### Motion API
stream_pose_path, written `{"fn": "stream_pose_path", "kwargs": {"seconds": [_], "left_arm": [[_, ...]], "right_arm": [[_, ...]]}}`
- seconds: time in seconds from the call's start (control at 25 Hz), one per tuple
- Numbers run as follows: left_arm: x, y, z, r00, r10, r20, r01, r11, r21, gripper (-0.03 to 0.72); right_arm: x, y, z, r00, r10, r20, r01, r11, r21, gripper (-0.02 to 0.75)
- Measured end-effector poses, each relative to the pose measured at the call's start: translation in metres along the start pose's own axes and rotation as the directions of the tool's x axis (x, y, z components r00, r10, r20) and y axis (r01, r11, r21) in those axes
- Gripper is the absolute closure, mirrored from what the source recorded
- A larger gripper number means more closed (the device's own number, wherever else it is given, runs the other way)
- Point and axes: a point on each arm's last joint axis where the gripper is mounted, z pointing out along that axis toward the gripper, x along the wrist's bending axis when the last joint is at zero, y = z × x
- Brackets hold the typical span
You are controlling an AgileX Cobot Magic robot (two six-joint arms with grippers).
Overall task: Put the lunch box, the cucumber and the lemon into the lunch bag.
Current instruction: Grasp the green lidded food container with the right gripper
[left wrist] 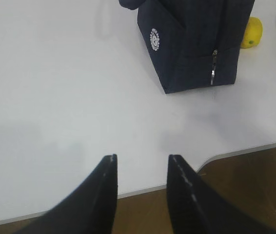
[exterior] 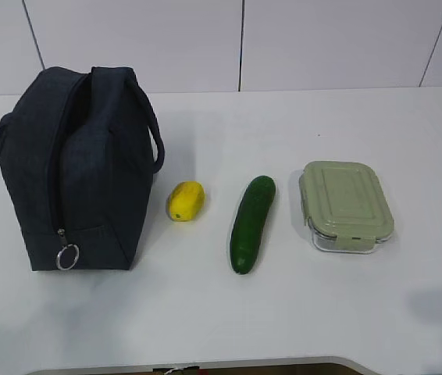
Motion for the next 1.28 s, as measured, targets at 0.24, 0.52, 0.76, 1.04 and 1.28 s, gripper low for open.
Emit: {"fn": "stream_pose_path", "kwargs": {"seconds": [0.24, 0.52, 0.76, 1.04, 1.28], "left_arm": [[0.0000, 0.0000, 0.0000, 1.000, 0.000, 0.000, 0.000, 1.000, 0.000, 0.446], [0.0000, 0.0000, 0.0000, 1.000, 0.000, 0.000, 0.000, 1.000, 0.000, 0.446], [0.0000, 0.0000, 0.0000, 1.000, 0.000, 0.000, 0.000, 1.000, 0.000, 0.446], [0.0000, 0.0000, 0.0000, 1.000, 0.000, 0.000, 0.000, 1.000, 0.000, 0.446], [0.0001, 0.0000, 0.0000, 1.000, 0.001, -0.002, -0.001, 1.000, 0.000, 0.446]], "right_arm": [[-0.0062, 0.0004, -0.0001, 0.995, -0.072, 0.068, 0.072, 0.997, 0.000, 0.332], [-0.0071, 0.0007, -0.0002, 0.994, -0.081, 0.078, 0.082, 0.997, -0.001, 0.332], [-0.0071, 0.0007, -0.0002, 0.994, -0.082, 0.078, 0.082, 0.997, -0.001, 0.332], [-0.0027, 0.0000, 0.0006, 0.998, -0.060, 0.030, 0.060, 0.998, -0.001, 0.331], [-0.0012, 0.0033, -0.0047, 0.996, 0.085, 0.006, -0.085, 0.996, -0.020, 0.332]]}}
